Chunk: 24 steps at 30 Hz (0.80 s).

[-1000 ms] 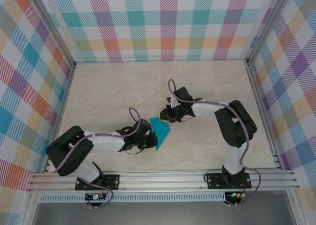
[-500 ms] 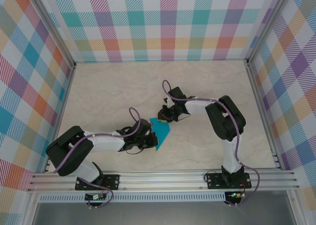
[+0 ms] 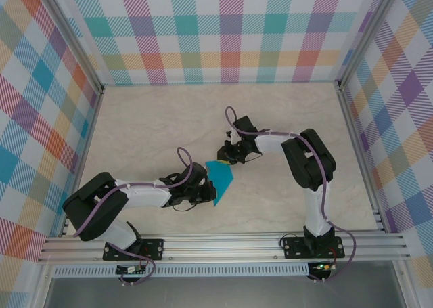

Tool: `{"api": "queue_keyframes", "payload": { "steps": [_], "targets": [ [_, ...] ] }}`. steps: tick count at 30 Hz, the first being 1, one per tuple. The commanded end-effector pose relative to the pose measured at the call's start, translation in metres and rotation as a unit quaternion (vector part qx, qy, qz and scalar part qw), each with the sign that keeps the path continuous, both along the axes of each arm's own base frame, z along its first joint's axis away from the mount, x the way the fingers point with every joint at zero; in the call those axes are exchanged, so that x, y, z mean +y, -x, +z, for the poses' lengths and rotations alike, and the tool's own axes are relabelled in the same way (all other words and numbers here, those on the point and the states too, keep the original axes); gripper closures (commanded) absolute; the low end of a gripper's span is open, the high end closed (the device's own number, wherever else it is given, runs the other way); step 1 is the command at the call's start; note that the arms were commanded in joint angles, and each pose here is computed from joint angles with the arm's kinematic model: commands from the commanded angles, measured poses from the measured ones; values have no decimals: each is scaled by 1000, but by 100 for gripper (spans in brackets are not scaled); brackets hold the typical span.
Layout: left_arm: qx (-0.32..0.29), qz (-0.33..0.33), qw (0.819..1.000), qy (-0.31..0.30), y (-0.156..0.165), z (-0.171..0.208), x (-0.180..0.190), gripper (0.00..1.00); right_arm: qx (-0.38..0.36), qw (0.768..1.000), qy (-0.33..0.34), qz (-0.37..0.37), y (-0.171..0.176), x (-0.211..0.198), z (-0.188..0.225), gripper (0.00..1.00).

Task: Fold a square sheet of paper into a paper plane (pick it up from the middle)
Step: Fourth fold the wing at the center of the table.

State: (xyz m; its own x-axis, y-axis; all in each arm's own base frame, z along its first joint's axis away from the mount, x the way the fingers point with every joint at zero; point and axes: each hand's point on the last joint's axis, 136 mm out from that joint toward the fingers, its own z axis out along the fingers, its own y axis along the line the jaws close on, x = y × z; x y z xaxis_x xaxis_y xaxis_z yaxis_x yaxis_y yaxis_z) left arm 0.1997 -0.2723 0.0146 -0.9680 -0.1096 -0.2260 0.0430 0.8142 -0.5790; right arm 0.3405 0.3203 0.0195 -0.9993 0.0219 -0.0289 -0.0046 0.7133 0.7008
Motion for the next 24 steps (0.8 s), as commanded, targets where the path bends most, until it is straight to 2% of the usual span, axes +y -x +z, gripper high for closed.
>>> {"api": "queue_keyframes", "payload": {
  "steps": [1, 7, 13, 18, 24],
  "targets": [
    [105, -9, 984, -144, 55, -61, 64, 100, -28, 998, 40, -26, -23, -22, -18, 83],
    [105, -28, 984, -140, 56, -59, 61, 100, -28, 998, 37, -35, -33, -30, -10, 83],
    [101, -61, 982, -147, 61, -53, 62, 100, -67, 997, 29, -31, -29, -35, 37, 82],
    [99, -81, 982, -142, 67, -46, 64, 100, -84, 996, -8, -29, -7, -37, 69, 81],
    [92, -98, 982, -130, 73, -38, 65, 100, -55, 997, -58, 2, 42, -15, 73, 83]
  ]
}}
